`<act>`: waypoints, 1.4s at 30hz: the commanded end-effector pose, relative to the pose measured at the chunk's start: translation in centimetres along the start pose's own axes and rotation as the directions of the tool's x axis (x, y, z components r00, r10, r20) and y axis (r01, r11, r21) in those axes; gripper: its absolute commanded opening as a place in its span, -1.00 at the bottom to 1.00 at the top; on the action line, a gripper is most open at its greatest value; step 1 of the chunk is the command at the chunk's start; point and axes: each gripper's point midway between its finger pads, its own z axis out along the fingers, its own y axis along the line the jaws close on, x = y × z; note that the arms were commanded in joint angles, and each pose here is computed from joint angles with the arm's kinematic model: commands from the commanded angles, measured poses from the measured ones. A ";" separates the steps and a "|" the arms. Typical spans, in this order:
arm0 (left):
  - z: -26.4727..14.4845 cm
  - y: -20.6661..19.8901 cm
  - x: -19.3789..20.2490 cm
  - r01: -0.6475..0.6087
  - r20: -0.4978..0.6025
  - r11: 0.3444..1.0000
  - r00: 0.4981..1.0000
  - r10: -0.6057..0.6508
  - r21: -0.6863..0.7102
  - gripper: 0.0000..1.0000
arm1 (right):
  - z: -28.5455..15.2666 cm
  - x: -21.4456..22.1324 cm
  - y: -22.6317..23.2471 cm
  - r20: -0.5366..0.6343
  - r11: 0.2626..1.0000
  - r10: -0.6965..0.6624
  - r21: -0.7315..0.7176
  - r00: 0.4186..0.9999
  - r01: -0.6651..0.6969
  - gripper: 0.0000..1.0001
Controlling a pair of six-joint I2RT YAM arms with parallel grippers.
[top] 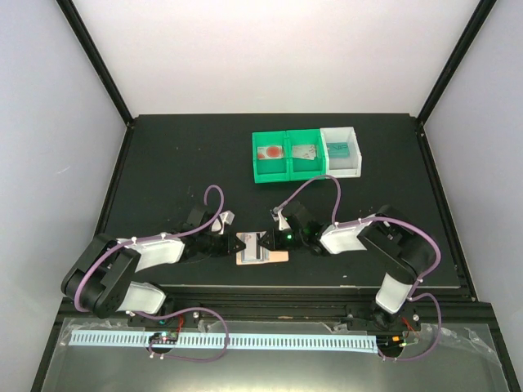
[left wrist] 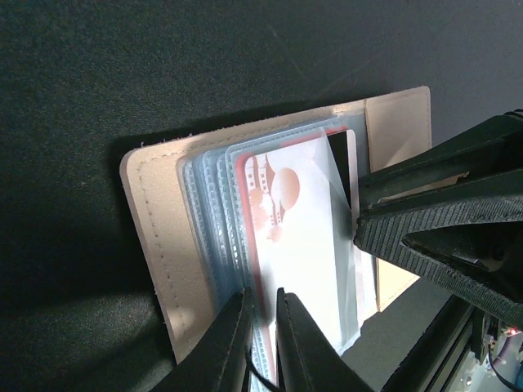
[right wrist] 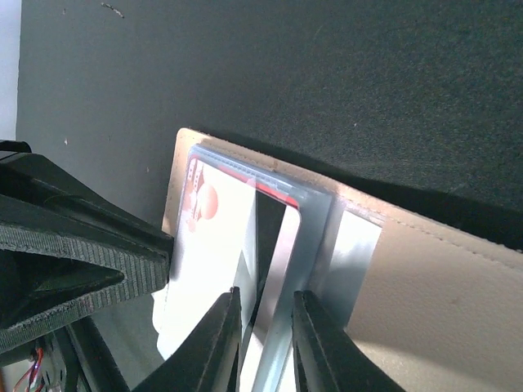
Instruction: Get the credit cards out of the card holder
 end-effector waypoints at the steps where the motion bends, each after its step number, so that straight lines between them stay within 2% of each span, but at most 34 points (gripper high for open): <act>1: 0.1 0.7 0.4 0.004 -0.011 1.000 1.000 -0.004 -0.031 -0.80 | 0.5 -0.2 -0.3 0.010 1.000 0.004 0.007 1.000 -0.004 -0.59; 8: 0.2 0.8 0.5 0.004 -0.016 0.999 1.000 -0.004 -0.035 -0.73 | 0.1 0.3 -0.7 0.016 1.000 0.004 0.014 1.000 -0.004 -0.97; 10: 0.1 0.9 0.5 0.004 -0.016 0.999 1.000 -0.005 -0.038 -0.70 | -0.2 0.2 -0.9 0.031 1.000 0.000 0.023 1.000 -0.001 -0.98; 23: -0.1 1.0 0.4 -0.003 0.003 0.999 1.000 0.004 -0.050 -0.77 | -1.6 -0.4 -2.4 0.079 0.996 0.009 0.086 0.997 -0.015 -0.95; 29: -0.1 0.9 0.4 -0.006 0.006 0.999 1.000 0.006 -0.043 -0.77 | -1.0 0.2 -1.6 0.054 1.000 0.026 0.010 0.998 -0.027 -0.74; 42: 0.0 0.9 0.3 -0.001 0.004 0.999 1.000 0.002 -0.047 -0.78 | -0.2 0.2 -1.2 0.033 0.999 0.042 -0.029 0.999 -0.041 -0.60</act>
